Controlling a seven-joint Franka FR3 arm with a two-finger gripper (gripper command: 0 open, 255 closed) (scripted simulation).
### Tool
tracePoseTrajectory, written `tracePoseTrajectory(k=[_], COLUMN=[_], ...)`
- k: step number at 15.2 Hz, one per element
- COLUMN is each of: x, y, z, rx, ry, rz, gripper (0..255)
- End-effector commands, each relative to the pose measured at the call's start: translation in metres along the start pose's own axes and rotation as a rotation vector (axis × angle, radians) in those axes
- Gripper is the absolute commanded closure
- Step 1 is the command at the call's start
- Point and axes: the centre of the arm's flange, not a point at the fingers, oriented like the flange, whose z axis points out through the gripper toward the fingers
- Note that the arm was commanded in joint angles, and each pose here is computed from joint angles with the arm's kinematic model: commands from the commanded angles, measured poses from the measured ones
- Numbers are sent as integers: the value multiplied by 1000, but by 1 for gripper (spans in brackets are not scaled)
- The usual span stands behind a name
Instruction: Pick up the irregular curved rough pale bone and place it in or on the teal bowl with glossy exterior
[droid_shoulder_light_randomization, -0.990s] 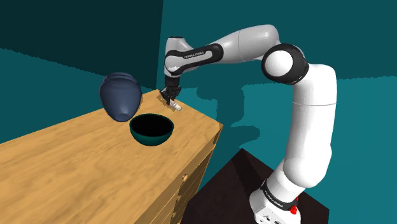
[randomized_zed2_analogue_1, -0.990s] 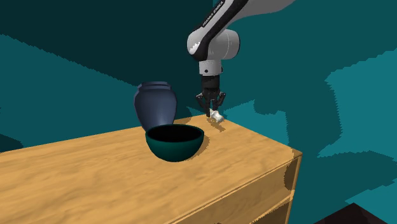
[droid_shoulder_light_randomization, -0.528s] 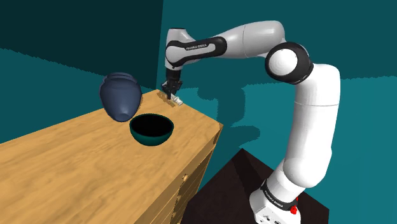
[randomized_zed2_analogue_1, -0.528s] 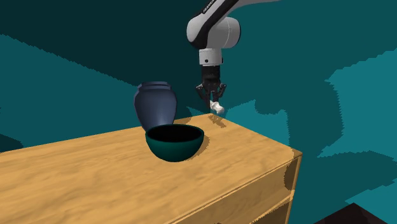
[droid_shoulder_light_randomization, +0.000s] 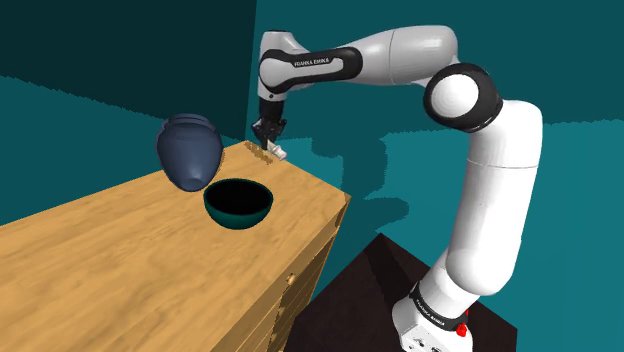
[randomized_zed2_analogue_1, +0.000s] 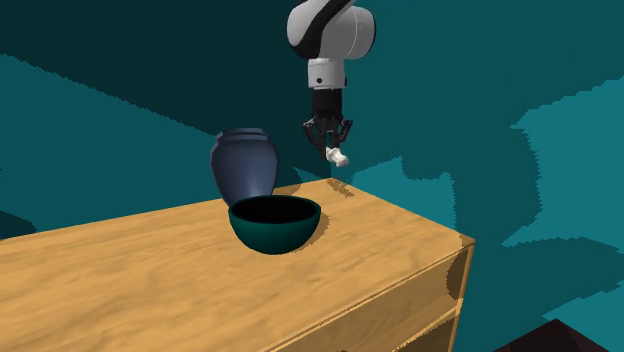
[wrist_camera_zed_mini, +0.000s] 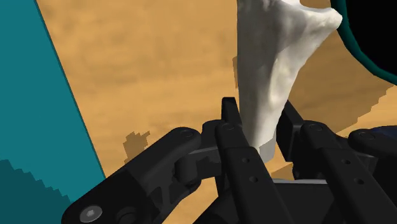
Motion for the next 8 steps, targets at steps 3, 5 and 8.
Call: tracePoseTrajectory(k=[3,5,8], x=[-17,-27,-41], y=[-45,-69,-106], z=[-2,-2,-3], rx=[0,0,0], ry=[0,0,0], rz=[0,0,0], gripper=[255,255,255])
